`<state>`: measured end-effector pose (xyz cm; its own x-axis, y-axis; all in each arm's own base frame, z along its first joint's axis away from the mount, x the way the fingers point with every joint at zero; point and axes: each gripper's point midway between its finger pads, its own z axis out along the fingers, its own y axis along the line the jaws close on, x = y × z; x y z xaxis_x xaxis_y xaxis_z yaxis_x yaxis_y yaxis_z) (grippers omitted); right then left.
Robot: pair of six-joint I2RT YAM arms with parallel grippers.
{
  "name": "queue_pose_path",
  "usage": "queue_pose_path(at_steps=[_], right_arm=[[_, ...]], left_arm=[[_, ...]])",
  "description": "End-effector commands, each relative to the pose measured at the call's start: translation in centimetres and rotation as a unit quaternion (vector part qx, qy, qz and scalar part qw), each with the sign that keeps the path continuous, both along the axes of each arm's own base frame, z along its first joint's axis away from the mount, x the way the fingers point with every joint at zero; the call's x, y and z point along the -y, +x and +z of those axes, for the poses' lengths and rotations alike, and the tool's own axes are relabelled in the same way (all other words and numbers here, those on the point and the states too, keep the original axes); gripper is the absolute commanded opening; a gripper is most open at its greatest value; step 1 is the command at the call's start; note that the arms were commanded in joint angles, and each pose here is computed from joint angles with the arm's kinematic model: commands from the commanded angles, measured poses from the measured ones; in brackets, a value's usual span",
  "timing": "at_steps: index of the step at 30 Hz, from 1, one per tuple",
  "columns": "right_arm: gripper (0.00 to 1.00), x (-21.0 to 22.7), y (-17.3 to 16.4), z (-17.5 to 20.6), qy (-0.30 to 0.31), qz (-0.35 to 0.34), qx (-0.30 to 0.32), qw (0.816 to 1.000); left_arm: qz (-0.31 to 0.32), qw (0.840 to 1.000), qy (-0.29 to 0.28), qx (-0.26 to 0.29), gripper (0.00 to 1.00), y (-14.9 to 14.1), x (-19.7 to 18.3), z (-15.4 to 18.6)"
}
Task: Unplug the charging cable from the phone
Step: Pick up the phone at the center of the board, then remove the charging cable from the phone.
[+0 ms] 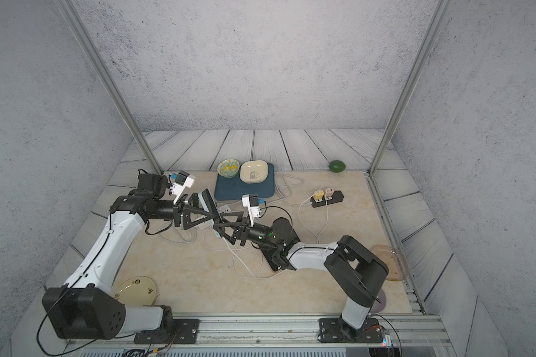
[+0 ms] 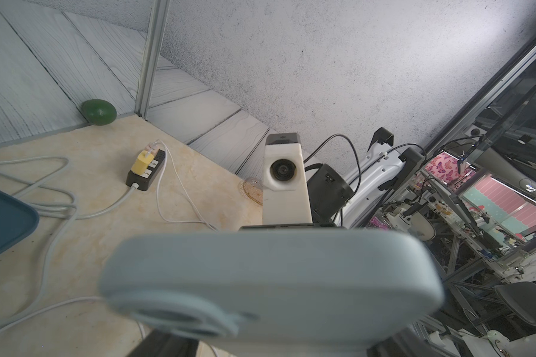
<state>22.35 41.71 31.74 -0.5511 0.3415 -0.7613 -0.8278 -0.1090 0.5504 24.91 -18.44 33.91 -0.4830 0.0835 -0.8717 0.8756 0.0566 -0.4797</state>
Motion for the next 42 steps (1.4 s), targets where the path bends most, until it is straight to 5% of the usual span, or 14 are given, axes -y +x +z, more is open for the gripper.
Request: queue_pose_path(at_steps=[1, 11, 16, 31, 42], right_arm=[[0.58, 0.9, 0.3, 0.7, 0.015, 0.006, 0.001, 1.0], [0.91, 1.0, -0.6, -1.9, -0.071, 0.033, 0.018, 0.997], [0.93, 1.6, -1.2, -3.3, -0.122, 0.04, 0.041, 0.991], [0.68, 2.9, -4.3, -6.9, -0.272, 0.107, 0.131, 0.947], [0.5, 2.3, -4.0, -6.1, -0.271, 0.117, 0.109, 0.949]], left_arm=[[-0.015, 0.999, -0.014, 0.042, 0.43, -1.0, 0.2, 1.3], [-0.015, 0.999, -0.012, 0.048, 0.37, -1.2, 0.2, 1.4], [-0.015, 0.999, -0.01, 0.049, 0.36, -1.3, 0.1, 1.3], [-0.013, 0.999, -0.004, 0.053, 0.35, -1.4, 0.1, 0.9], [-0.012, 0.998, -0.001, 0.053, 0.35, -1.4, 0.1, 0.8]])
